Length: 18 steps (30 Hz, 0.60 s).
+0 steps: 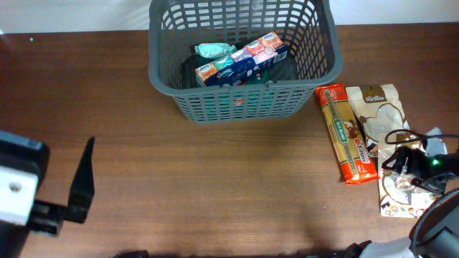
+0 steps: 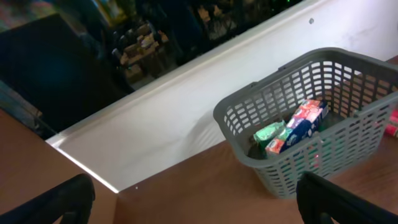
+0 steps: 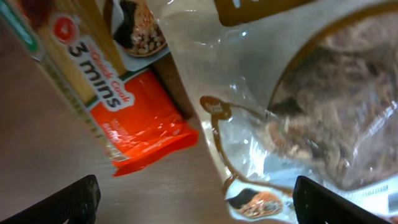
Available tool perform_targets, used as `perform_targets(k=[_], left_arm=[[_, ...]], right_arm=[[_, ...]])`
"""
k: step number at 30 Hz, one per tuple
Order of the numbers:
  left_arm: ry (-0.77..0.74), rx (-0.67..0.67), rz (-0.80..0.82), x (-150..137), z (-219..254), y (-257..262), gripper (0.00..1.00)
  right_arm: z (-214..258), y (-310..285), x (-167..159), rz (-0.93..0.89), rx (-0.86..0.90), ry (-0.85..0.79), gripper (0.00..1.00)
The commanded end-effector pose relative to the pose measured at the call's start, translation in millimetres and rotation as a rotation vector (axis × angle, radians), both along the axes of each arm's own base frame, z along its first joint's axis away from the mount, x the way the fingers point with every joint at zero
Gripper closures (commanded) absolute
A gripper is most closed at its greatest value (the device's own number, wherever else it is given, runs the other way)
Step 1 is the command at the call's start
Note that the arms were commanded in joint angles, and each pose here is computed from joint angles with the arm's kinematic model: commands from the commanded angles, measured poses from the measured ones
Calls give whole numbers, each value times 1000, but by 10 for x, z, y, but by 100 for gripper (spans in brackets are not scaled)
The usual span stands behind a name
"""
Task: Pack container
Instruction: 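Withdraw the left gripper and move the right gripper toward the PanTree pouch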
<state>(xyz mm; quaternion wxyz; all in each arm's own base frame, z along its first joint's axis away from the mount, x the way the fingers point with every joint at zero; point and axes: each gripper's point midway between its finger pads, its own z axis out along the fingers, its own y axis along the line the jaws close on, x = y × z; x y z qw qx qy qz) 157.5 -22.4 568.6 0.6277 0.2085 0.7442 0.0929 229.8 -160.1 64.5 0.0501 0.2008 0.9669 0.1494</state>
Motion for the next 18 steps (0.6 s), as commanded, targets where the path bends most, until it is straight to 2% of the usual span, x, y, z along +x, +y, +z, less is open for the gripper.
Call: perform_targets(k=[1, 6, 18], left_arm=[[16, -9, 13, 21, -41, 22, 1], [45, -12, 13, 98, -104, 31, 1], [153, -26, 13, 392, -368, 69, 1]], right_arm=[[-67, -224, -161, 73, -141, 106, 3], [-67, -474, -362, 80, -275, 230, 6], [-11, -668, -178, 219, -363, 149, 5]])
